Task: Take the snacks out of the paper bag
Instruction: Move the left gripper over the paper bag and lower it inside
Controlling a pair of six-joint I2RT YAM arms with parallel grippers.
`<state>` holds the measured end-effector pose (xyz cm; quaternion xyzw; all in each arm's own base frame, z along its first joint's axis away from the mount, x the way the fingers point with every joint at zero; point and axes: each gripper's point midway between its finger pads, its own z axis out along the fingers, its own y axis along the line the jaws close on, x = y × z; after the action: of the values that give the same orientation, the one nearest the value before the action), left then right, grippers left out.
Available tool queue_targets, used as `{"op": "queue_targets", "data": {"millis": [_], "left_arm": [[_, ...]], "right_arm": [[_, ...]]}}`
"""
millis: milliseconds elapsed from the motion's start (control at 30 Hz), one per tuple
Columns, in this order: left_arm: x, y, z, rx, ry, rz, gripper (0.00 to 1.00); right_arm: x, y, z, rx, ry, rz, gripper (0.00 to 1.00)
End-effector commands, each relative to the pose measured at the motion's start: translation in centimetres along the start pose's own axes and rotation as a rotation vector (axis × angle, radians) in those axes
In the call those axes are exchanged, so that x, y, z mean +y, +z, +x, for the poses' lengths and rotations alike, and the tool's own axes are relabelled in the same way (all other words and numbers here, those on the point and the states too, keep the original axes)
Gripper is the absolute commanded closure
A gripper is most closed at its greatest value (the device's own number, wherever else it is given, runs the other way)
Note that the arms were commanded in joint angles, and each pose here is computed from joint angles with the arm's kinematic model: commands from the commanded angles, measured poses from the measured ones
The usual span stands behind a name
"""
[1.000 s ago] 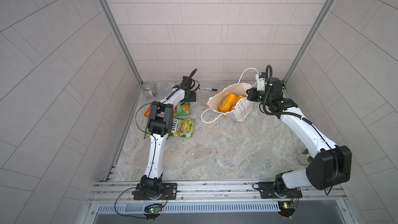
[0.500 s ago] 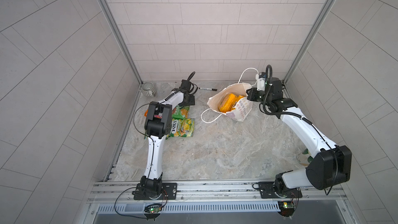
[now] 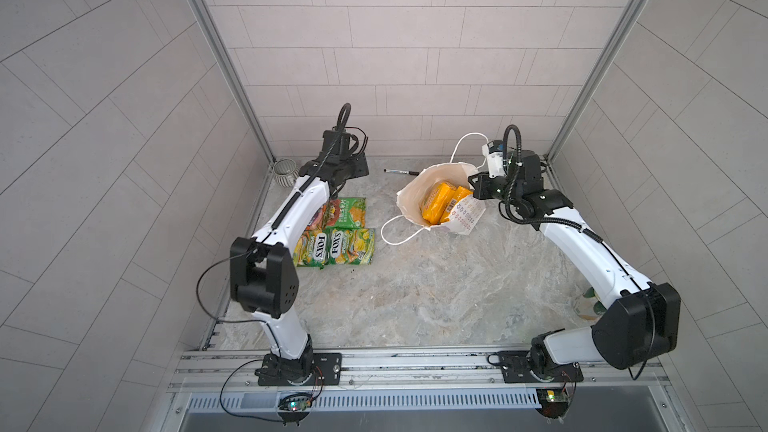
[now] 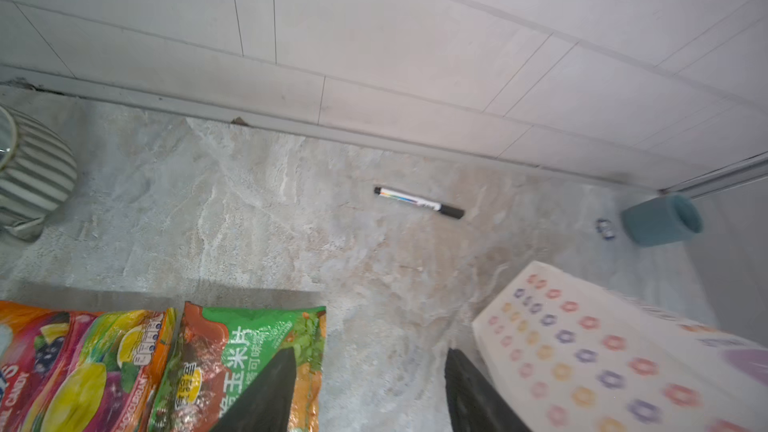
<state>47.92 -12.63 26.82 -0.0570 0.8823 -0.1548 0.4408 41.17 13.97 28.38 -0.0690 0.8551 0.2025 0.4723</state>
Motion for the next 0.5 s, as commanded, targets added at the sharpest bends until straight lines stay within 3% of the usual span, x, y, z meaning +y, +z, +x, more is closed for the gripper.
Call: {"op": "queue_targets", "data": {"millis": [0,100,233,367,467], "left_arm": [[-2.5,-3.1,2.3,-0.013,-0.008,0.067,0.38],[-6.5,-6.4,4.2,-0.077,0.063,0.157,0.38],[-10.5,-9.6,8.0,-0.05,0.183,0.257,0.39],[-15.2,-10.2,11.9,0.015,0.295,0.374,0.39],[-17.2,-8.8,14.2,0.069,0.331,0.396,0.4]], "right_arm": [[2.0,-1.8,0.4,-0.027,-0.079,0.001,1.0],[3.0,-2.3,1.6,-0.014,-0.106,0.005,1.0],[3.5,-2.1,2.9,0.023,-0.1,-0.01,1.0],[4.5,-1.7,3.3,0.034,-0.107,-0.051,1.0],[5.0,-1.9,2.6,0.001,-0.104,-0.07,1.0]]}}
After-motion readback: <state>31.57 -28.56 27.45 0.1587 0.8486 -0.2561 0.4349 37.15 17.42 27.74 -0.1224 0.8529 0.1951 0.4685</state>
